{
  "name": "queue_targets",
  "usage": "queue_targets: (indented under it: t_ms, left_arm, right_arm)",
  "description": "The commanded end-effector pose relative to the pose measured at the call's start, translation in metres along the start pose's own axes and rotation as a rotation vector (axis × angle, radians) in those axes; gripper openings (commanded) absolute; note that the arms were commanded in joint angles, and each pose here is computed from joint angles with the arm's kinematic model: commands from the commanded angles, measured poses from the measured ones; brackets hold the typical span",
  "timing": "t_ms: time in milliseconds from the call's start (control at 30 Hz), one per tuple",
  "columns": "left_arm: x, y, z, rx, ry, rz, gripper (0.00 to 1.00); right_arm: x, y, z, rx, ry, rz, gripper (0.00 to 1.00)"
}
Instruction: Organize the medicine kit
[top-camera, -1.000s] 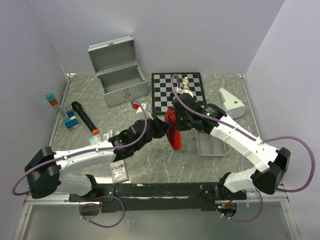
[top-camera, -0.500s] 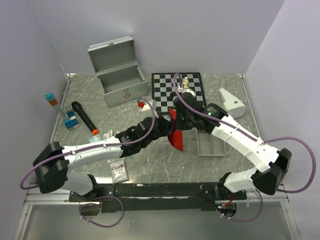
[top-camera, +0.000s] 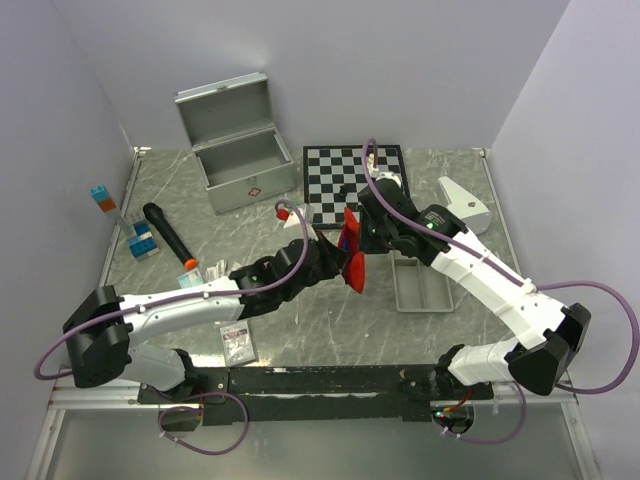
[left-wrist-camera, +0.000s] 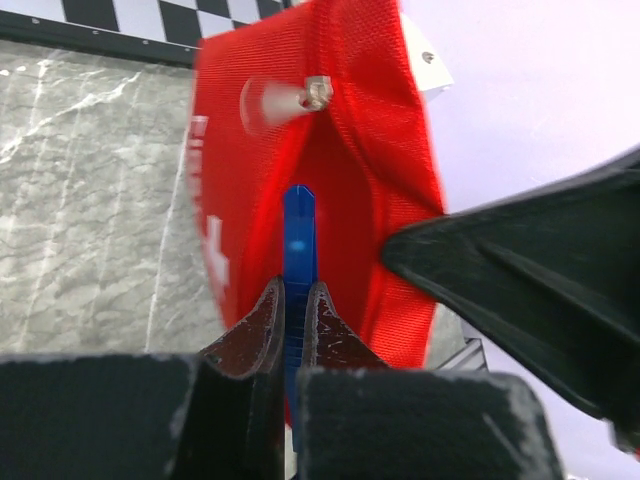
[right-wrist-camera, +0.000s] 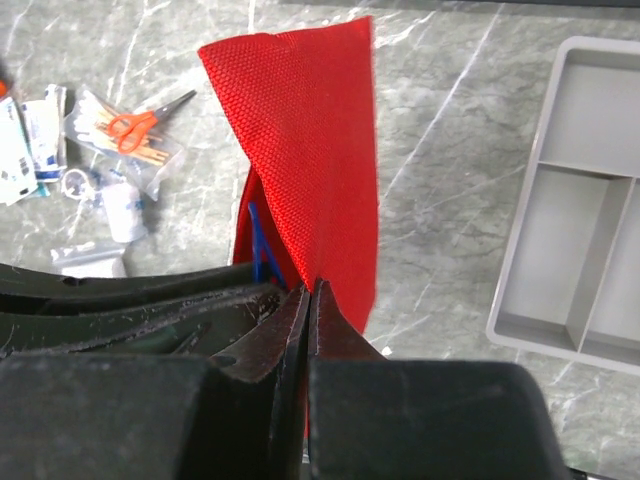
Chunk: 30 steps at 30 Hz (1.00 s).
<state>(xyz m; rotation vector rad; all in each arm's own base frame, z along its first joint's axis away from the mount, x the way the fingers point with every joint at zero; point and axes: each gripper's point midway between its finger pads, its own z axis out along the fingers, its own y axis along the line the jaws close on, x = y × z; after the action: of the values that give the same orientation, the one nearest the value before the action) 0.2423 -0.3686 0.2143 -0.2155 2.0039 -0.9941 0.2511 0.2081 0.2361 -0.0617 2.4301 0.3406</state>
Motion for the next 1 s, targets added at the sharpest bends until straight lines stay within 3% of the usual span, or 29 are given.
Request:
queue_targets:
  t_ms: [0,333,733,967]
  left_arm:
    - [-0.013,-0.014,-0.008,0.029,-0.046,-0.033,0.01]
    - [-0.013,-0.010,0.016,-0.063,-0.066,0.008,0.01]
    - [-0.038,-0.018,0.021,-0.045,-0.119,0.004,0.01]
    - [-0.026,-0.016,0.031,-0.060,-0.071,0.015,0.01]
  right_arm:
    - [-0.010,0.010,-0.008,-0.061,-0.044,0.038,0.00]
    - [-0.002,0.007,-0.016,-0.076,-0.036,0.046,0.00]
    - [0.020,-0.010,-0.008,-0.037,0.003,0.011,0.00]
    - [0.020,-0.009,-0.008,-0.040,0.001,0.012,0.00]
